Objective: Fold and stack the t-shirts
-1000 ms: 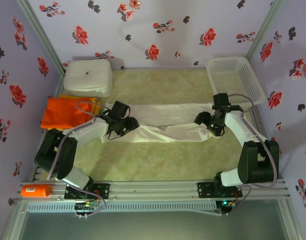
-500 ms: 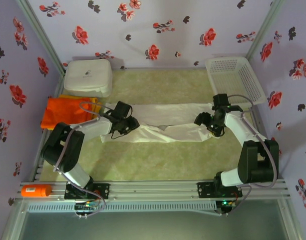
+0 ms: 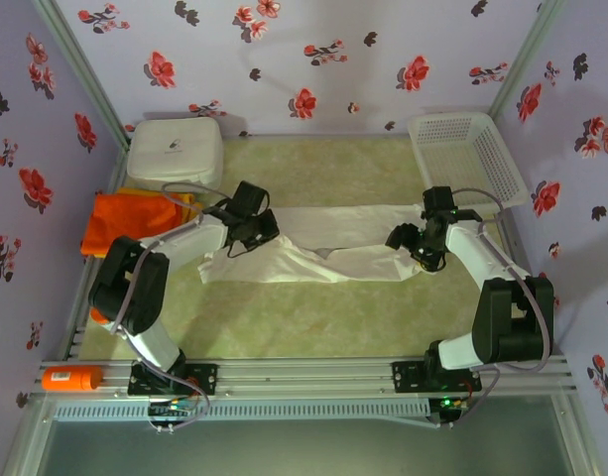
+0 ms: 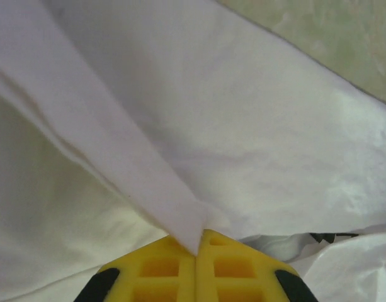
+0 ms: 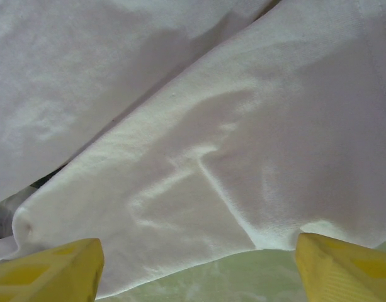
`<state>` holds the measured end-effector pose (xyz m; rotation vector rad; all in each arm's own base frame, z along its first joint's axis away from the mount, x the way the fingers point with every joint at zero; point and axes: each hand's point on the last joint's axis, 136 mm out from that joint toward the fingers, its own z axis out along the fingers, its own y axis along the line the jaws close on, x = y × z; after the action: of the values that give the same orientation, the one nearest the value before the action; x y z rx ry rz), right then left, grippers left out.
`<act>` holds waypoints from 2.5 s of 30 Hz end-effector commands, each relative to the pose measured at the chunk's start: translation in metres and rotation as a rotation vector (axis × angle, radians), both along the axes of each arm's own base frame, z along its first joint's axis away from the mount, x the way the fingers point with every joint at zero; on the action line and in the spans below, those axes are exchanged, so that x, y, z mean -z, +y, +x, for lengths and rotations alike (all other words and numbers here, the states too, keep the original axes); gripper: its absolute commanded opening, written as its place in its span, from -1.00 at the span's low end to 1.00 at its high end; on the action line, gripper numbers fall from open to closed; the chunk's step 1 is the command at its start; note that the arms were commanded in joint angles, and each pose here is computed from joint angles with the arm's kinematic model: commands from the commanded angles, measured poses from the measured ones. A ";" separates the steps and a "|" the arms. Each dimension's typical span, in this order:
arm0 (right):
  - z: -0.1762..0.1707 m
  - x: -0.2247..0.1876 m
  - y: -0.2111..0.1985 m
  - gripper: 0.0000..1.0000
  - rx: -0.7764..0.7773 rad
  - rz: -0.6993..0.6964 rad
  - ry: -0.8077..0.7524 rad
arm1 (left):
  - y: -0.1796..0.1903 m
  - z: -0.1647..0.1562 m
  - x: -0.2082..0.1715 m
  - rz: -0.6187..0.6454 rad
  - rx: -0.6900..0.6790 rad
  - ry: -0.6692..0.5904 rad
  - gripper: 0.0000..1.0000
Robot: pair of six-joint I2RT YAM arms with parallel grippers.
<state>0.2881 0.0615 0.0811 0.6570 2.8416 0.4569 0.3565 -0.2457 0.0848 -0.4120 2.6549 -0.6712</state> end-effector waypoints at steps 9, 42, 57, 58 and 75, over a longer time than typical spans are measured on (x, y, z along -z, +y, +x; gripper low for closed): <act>-0.004 -0.004 -0.004 0.65 -0.027 -0.038 0.003 | -0.025 0.042 0.001 0.193 0.142 -0.015 -0.90; 0.115 0.033 0.037 -0.08 -0.142 -0.321 -0.010 | 0.105 -0.077 0.047 0.351 -0.023 0.105 -0.03; 0.070 0.094 0.058 -0.20 -0.233 -0.373 0.153 | 0.096 -0.057 0.068 0.441 0.093 0.155 -0.07; 0.062 0.096 0.060 -0.20 -0.239 -0.365 0.168 | 0.094 -0.054 0.068 0.450 0.105 0.160 -0.08; -0.042 0.079 0.120 -0.16 -0.283 -0.185 0.148 | 0.044 0.035 0.058 0.395 0.230 0.158 -0.26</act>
<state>0.2849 0.1673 0.0164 0.2068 2.9765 0.1228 0.3864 -0.1910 0.0296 -0.1173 2.8801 -0.1274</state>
